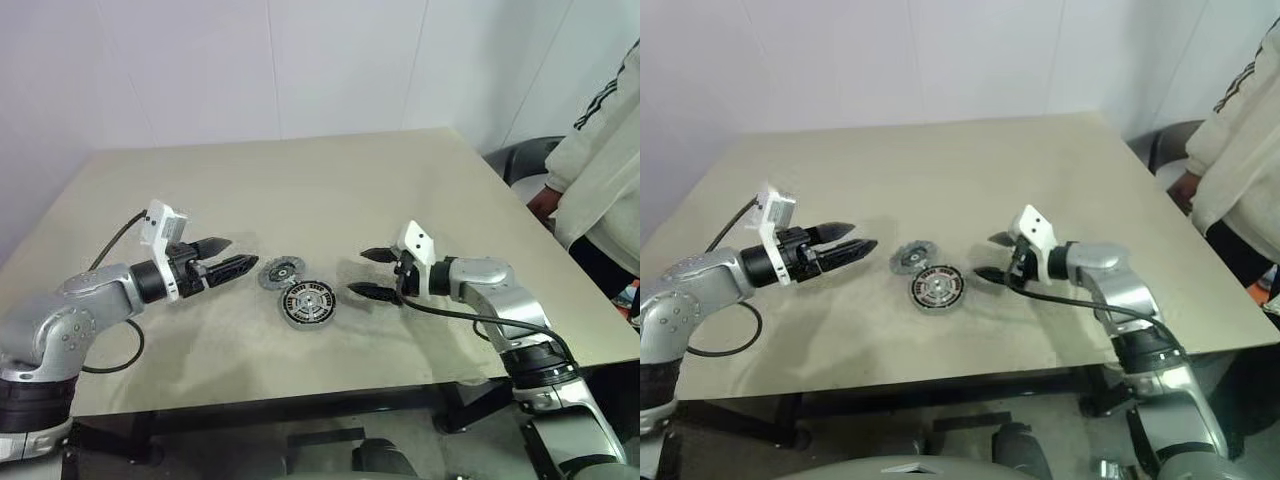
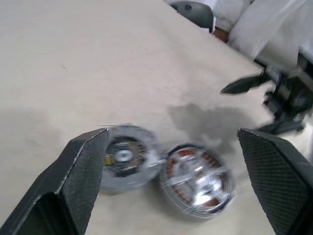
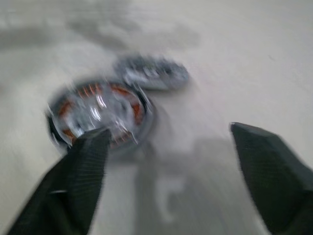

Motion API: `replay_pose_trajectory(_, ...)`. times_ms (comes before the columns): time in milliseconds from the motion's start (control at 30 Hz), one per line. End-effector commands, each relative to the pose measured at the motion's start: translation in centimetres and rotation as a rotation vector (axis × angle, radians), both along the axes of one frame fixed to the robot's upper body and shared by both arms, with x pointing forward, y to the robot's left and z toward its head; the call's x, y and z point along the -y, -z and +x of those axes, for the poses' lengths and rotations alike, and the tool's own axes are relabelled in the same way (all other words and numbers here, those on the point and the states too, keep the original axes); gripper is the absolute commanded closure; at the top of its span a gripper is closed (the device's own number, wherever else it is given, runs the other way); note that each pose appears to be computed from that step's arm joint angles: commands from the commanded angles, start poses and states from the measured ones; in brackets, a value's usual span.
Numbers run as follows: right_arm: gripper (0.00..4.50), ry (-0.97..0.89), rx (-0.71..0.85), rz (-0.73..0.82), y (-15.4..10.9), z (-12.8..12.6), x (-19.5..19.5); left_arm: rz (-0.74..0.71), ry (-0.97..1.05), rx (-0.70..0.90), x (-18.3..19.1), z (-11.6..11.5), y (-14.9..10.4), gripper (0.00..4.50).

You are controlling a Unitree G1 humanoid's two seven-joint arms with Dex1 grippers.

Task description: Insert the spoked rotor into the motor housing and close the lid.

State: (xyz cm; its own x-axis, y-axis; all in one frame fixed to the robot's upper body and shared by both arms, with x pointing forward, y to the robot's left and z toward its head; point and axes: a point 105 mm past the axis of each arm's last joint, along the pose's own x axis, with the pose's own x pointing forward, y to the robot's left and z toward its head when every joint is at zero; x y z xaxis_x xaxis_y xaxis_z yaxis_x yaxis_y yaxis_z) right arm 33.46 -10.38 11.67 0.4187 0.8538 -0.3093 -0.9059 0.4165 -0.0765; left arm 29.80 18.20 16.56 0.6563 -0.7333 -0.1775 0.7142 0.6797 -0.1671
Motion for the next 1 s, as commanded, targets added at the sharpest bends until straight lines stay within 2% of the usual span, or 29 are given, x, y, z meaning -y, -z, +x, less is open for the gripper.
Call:
replay_pose_trajectory(33,1.52,-0.059,0.049,0.041,-2.0,0.1,-3.2,0.109,0.064,0.128,-0.6,-0.7,-0.2,0.00)
replay_pose_trajectory(133,2.57,-0.085,0.059,0.051,-2.0,0.2,-5.7,0.176,0.078,0.149,-1.6,-1.2,1.0,0.00)
replay_pose_trajectory(300,4.30,-0.138,0.079,-0.005,-1.1,-0.1,-7.9,0.183,0.084,0.178,-2.5,-2.1,2.5,0.00)
replay_pose_trajectory(333,4.47,-0.142,0.076,-0.008,-0.9,-0.1,-8.2,0.193,0.090,0.180,-2.7,-2.3,2.8,0.00)
replay_pose_trajectory(533,4.47,-0.134,-0.019,-0.061,2.6,-0.6,-7.9,0.248,0.098,0.163,-3.4,-2.9,5.2,0.00)
replay_pose_trajectory(733,4.47,-0.105,-0.081,-0.133,5.3,-0.6,-7.0,0.210,0.086,0.176,-3.2,-3.1,5.3,0.00)
replay_pose_trajectory(833,4.47,-0.104,-0.086,-0.117,5.1,-0.5,-7.1,0.202,0.080,0.181,-3.1,-3.0,5.3,0.00)
replay_pose_trajectory(1000,4.47,-0.122,-0.025,-0.079,2.8,-0.1,-7.4,0.208,0.082,0.180,-3.1,-3.1,5.6,0.00)
